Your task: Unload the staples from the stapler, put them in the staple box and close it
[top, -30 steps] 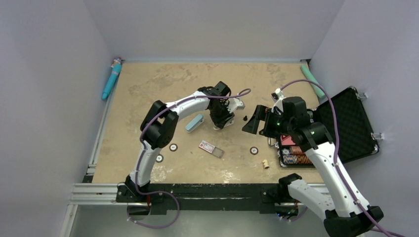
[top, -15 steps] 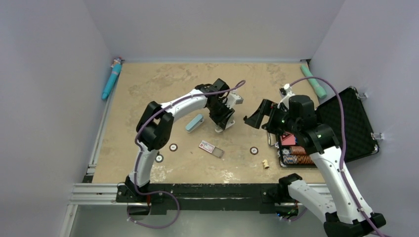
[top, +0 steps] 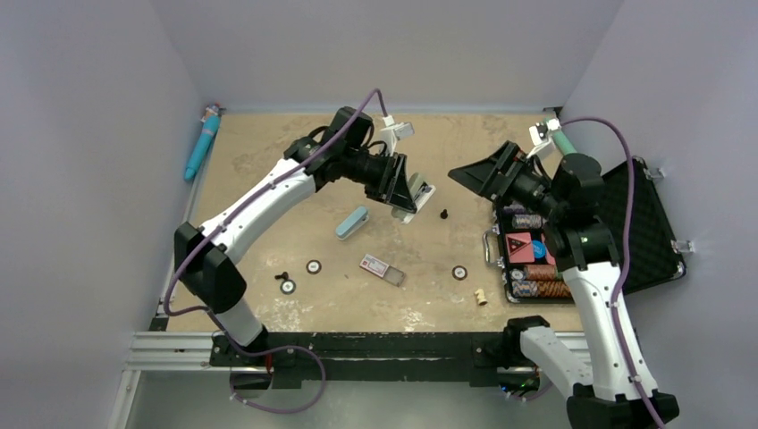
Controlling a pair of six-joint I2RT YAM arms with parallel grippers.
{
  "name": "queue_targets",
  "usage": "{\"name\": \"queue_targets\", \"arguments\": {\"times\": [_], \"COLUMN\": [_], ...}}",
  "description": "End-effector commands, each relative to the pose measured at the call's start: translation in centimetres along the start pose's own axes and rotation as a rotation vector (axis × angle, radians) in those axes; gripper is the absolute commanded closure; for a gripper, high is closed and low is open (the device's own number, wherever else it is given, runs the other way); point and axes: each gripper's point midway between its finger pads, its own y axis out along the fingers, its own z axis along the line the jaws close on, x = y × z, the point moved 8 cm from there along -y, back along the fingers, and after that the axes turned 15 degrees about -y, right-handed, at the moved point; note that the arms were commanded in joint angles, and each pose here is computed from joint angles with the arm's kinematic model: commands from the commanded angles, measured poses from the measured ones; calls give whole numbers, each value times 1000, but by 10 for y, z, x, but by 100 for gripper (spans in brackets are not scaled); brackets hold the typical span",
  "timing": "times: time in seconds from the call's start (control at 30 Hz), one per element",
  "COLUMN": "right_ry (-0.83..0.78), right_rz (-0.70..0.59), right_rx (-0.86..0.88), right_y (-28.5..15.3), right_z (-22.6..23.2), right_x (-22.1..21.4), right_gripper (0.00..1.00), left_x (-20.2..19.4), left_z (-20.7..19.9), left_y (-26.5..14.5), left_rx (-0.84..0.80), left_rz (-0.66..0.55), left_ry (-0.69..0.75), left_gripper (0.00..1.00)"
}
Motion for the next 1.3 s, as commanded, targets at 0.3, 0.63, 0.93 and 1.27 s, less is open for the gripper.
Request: {"name": "queue_targets", "arguments": {"times": [0.3,0.63,0.93,1.27], "right_ry": [6,30,66,54], "right_rz": [-81,-97,-103,-90], "right_rx": [439,453,499,539], "right_y": [3,3,14,33], "right_z": [37,38,48,60], "right_x": [21,21,29,42], "right_gripper": [5,4,5,23], "left_x": [-8,1,9,7], "left_z": [-87,-115,-127,-123], "left_y": [-72,-85,-86,-83], "left_rx": [-236,-381,-481,-482], "left_rz": [-115,-166,-164,-159], "left_ry": [-109,-89,-59,-74], "left_gripper": [100,100,100,100]}}
